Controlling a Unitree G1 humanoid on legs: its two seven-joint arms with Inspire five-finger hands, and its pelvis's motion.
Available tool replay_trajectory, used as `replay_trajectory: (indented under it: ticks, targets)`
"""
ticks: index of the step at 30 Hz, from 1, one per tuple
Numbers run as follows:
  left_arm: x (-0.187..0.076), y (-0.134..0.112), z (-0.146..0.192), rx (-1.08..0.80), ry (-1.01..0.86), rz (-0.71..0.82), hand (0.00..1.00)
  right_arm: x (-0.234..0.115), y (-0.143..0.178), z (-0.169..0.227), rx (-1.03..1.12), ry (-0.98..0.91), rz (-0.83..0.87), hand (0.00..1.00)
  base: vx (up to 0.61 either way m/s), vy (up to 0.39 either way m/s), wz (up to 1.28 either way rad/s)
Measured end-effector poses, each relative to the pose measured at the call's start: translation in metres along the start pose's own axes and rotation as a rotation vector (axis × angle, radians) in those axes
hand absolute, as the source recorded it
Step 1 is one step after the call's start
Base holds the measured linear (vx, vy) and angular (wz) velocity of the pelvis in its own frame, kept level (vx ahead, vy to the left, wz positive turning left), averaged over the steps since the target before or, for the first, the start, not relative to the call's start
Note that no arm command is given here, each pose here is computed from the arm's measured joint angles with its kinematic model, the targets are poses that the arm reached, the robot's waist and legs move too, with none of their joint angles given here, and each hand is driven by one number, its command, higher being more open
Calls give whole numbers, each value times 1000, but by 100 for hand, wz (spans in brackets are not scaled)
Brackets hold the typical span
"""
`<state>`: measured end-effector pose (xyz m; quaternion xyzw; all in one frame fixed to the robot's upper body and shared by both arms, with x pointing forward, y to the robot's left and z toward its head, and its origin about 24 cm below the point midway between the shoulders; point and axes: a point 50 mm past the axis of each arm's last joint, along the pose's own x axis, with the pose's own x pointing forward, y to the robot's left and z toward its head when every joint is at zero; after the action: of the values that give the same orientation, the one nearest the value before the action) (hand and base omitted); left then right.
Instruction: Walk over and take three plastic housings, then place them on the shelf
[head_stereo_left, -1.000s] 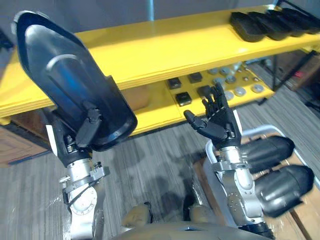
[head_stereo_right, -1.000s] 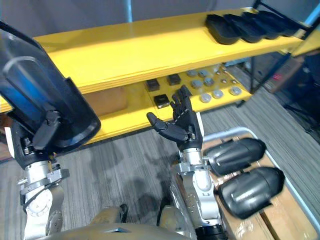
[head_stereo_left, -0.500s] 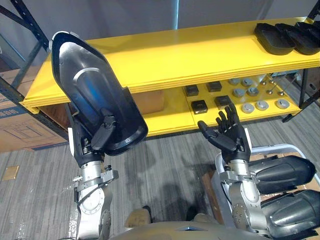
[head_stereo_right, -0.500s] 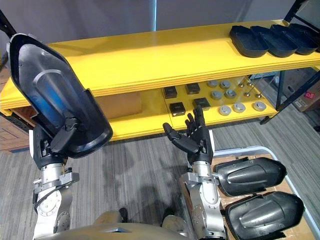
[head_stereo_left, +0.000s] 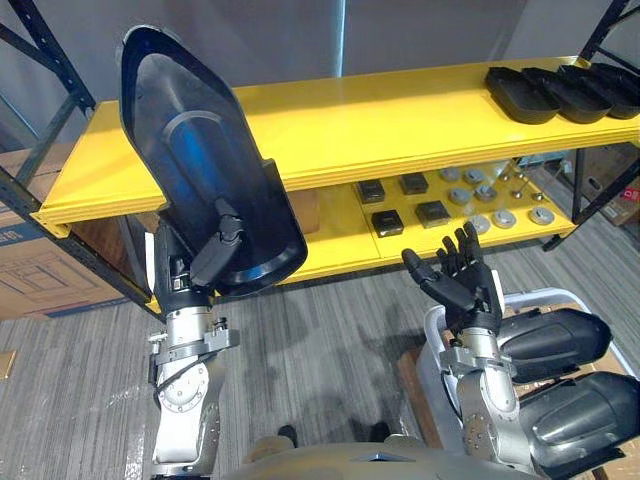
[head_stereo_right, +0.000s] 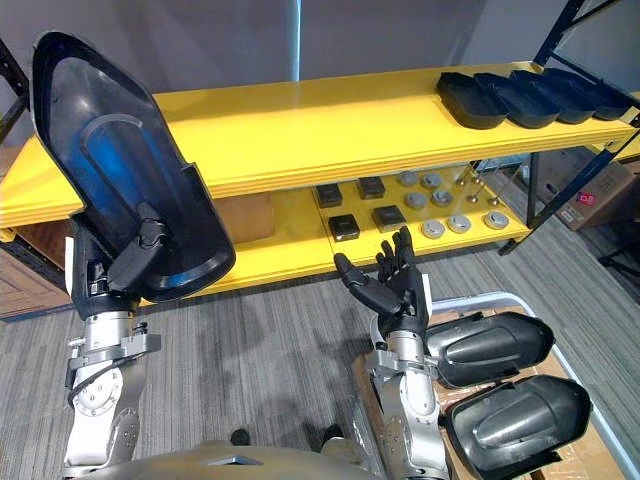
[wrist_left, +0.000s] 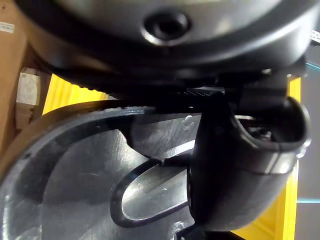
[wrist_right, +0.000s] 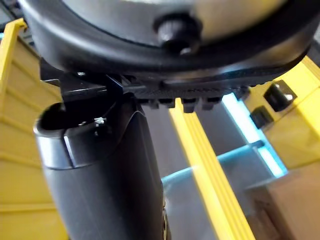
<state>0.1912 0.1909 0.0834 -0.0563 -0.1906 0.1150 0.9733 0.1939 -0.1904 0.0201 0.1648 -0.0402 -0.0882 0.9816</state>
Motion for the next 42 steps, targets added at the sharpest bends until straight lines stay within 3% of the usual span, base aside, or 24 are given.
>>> replay_trajectory:
  ticks: [12, 19, 27, 36, 42]
  targets:
    - [0, 2, 1, 52, -9, -28, 0, -6, -17, 0, 38, 10, -65, 100, 4, 5, -14]
    - [2, 10, 6, 68, -31, 12, 0, -4, -1, -6, 93, 27, -19, 100, -66, 45, -31]
    - [7, -5, 28, 33, -124, -98, 0, -20, 10, -15, 145, 90, -6, 100, -9, 7, 9]
    - [6, -31, 24, -67, -110, -174, 0, -25, 4, -3, 110, 51, 24, 100, 132, -149, 21]
    - [4, -27, 22, -68, -92, -145, 0, -22, 4, 9, 83, 0, 59, 100, 64, -109, 19]
